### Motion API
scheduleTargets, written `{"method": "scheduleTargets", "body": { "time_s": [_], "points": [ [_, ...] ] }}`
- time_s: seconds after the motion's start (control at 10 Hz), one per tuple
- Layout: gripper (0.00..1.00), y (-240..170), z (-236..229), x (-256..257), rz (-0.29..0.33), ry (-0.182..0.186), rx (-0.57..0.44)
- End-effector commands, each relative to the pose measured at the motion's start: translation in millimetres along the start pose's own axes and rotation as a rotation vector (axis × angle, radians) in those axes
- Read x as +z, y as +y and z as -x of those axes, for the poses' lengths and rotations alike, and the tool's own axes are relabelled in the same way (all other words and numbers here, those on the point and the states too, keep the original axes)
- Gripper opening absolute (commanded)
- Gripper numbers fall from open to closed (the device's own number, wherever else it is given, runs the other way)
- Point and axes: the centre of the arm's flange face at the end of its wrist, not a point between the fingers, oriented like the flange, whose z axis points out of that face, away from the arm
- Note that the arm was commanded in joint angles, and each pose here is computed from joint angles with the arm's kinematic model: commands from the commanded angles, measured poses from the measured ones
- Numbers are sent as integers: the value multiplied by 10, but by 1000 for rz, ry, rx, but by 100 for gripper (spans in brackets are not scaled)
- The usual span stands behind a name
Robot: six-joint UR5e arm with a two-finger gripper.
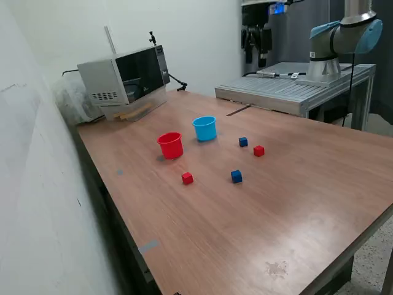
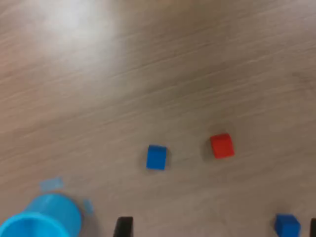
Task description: Place red objects in the red bin, and blue objects in the blue bin.
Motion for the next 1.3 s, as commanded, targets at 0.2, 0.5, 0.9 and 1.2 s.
{"method": "scheduleTargets", "body": {
  "time_s": [0.2,0.5,0.9,1.2],
  "points": [
    [100,90,-22,1399,-84,-38,28],
    [100,166,-35,1663,-88,-45,32],
    [100,451,402,2216,-112,-90,124],
    [100,590,653,2352,-116,-92,172]
  ]
}}
